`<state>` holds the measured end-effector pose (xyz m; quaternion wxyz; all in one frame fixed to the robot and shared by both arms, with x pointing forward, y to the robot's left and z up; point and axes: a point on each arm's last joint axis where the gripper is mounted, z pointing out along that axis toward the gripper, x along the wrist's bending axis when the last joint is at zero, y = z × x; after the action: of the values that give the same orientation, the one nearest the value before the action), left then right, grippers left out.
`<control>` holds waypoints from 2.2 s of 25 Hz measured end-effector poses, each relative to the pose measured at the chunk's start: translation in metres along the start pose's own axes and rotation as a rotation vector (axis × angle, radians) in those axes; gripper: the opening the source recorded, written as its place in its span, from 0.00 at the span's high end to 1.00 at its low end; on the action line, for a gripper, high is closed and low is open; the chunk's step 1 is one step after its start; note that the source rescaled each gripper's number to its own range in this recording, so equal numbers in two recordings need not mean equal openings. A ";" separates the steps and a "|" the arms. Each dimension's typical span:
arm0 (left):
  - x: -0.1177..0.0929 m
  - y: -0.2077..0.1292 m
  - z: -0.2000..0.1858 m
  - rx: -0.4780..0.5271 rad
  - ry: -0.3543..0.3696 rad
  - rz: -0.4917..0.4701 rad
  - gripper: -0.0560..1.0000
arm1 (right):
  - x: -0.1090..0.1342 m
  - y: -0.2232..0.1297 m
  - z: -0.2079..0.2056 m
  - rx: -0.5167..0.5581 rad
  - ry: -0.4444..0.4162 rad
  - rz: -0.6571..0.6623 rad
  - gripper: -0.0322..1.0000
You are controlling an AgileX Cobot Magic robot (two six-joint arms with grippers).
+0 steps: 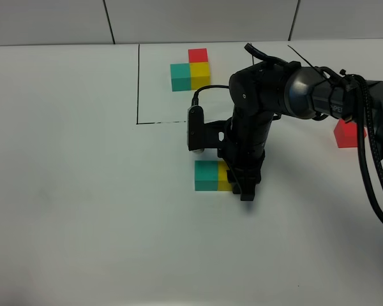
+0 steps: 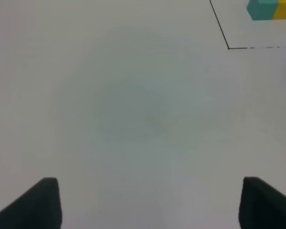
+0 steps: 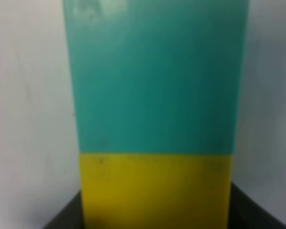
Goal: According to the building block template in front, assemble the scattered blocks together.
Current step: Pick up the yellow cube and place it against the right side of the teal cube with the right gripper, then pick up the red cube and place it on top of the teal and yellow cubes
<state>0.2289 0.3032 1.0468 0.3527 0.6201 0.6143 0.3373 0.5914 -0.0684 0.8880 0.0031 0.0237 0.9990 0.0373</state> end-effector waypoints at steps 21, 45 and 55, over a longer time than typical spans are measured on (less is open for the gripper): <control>0.000 0.000 0.000 0.000 0.000 0.000 0.19 | -0.002 0.001 0.000 -0.011 -0.025 -0.009 0.76; 0.000 0.000 0.000 0.000 0.000 0.000 0.19 | -0.052 -0.092 -0.090 -0.102 -0.329 0.911 0.00; 0.000 0.000 0.000 0.000 0.000 0.000 0.19 | -0.064 -0.204 -0.079 -0.060 -0.313 1.394 0.00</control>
<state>0.2289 0.3032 1.0468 0.3527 0.6201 0.6143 0.3373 0.6455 -0.2807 0.9516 0.1224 0.6619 0.7376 0.0543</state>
